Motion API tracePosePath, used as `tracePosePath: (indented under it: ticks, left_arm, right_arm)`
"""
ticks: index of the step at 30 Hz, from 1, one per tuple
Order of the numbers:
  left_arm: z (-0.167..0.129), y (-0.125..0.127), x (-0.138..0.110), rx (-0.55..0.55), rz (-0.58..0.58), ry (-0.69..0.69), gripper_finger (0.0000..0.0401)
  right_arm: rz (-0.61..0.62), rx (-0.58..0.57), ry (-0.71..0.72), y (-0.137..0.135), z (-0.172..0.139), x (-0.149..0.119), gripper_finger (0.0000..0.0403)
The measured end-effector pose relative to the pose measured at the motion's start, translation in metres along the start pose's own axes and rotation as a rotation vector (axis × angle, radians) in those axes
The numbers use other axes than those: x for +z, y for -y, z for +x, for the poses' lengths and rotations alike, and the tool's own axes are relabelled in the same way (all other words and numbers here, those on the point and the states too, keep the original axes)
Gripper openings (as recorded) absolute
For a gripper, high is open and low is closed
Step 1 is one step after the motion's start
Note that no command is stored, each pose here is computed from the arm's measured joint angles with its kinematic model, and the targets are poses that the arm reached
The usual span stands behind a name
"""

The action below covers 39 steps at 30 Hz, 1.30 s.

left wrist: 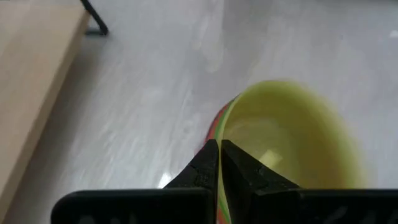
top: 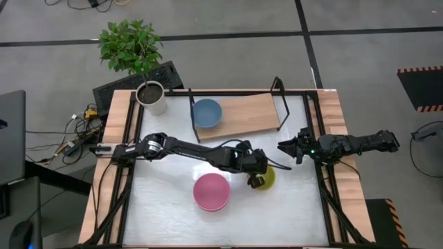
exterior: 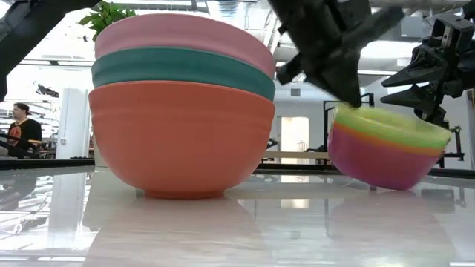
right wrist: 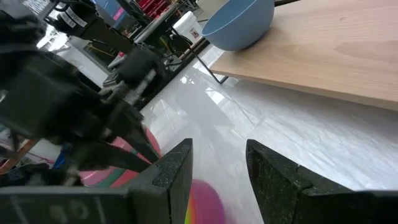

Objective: Place and stack bowls onto a shelf
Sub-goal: Put the small yellow bowl on the shelf

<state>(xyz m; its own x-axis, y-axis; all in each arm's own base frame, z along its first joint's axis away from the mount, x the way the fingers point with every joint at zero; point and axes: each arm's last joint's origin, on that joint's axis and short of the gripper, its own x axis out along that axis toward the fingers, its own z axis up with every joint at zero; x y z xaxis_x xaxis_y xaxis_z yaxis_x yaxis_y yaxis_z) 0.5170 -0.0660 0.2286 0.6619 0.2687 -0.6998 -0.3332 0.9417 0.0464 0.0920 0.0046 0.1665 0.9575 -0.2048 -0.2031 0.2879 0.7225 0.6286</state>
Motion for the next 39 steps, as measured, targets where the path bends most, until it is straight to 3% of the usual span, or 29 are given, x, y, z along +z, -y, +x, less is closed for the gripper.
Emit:
tracePosePath:
  ticks: [18, 24, 30, 32, 35, 39]
  left_arm:
    - [-0.014, -0.019, 0.032, -0.136, -0.132, 0.026, 0.0]
    - [-0.001, -0.03, 0.034, -0.317, -0.226, -0.013, 0.0]
    - [0.0, -0.037, 0.034, -0.39, -0.23, -0.058, 0.0]
    - [0.001, -0.041, 0.034, -0.353, -0.232, -0.056, 0.0]
    - [0.003, -0.047, 0.031, -0.205, -0.216, -0.055, 0.0]
    - [-0.005, -0.047, 0.038, -0.208, -0.058, -0.023, 0.002]
  right_arm:
    - [-0.01, -0.001, 0.0, 0.0, 0.0, 0.0, 0.0175]
    - [-0.021, -0.001, 0.0, 0.0, 0.0, 0.0, 0.0175]
    - [-0.021, -0.001, 0.0, 0.0, 0.0, 0.0, 0.0175]
    - [-0.023, -0.001, 0.0, 0.0, 0.0, 0.0, 0.0175]
    - [-0.024, -0.001, 0.0, 0.0, 0.0, 0.0, 0.0175]
    - [-0.026, -0.001, 0.0, 0.0, 0.0, 0.0, 0.0175]
